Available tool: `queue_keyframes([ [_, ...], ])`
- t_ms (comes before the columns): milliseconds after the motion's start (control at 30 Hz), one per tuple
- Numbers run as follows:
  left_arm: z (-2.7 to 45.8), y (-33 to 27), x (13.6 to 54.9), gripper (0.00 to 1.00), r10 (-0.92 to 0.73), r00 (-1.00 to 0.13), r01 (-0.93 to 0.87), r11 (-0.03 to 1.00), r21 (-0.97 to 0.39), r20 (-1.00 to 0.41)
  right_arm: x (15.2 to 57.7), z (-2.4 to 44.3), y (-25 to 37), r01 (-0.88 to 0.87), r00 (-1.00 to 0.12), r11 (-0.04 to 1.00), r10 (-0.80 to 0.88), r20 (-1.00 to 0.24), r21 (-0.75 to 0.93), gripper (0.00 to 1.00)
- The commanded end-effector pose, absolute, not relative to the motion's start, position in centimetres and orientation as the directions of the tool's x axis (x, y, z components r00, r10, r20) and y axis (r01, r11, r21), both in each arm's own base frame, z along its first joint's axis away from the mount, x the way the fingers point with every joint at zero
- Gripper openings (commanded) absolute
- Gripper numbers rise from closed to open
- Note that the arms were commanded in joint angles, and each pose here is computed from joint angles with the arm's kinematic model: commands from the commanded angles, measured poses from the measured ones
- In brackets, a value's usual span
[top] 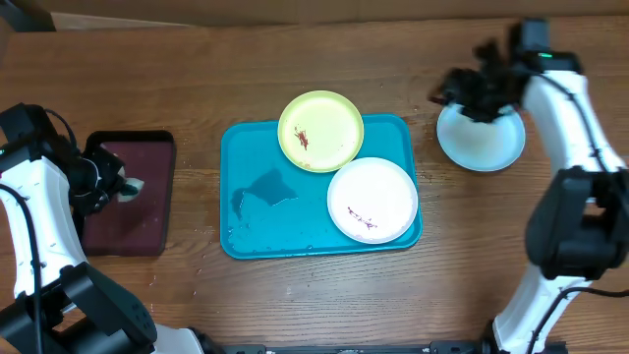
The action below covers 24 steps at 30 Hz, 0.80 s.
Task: Clean dirty plates on tray and stack at the side
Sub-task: 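Move the right gripper back to the yellow plate rim and grip it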
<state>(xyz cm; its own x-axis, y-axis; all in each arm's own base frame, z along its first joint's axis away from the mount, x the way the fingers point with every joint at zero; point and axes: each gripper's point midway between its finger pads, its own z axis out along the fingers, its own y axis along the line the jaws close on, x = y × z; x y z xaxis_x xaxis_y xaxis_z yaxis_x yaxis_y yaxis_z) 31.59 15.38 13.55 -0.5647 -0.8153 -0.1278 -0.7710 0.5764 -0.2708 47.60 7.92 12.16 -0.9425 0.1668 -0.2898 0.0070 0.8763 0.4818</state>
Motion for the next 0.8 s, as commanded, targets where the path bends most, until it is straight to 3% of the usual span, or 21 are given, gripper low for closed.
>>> queue_keyframes([
  [0,13.5,14.4,32.1,0.04,-0.776,-0.619,-0.718,0.621,-0.315,-0.118,47.6,11.9,13.1,-0.126,-0.932,0.910,0.028,-0.361,0.394,0.81],
  [367,13.4,14.3,31.9,0.04,-0.777,-0.621,-0.721,0.619,-0.311,-0.107,48.1,5.8,20.2,-0.136,-0.903,0.987,-0.087,-0.421,0.088,0.80],
  [633,13.4,14.3,31.9,0.04,-0.777,-0.621,-0.721,0.619,-0.312,-0.107,47.5,1.9,20.7,-0.141,-0.932,0.984,-0.094,-0.349,0.110,0.66],
  [767,13.4,14.3,31.9,0.04,-0.777,-0.621,-0.721,0.619,-0.312,-0.107,47.4,1.7,21.5,-0.156,-0.934,0.977,-0.098,-0.343,0.146,0.50],
])
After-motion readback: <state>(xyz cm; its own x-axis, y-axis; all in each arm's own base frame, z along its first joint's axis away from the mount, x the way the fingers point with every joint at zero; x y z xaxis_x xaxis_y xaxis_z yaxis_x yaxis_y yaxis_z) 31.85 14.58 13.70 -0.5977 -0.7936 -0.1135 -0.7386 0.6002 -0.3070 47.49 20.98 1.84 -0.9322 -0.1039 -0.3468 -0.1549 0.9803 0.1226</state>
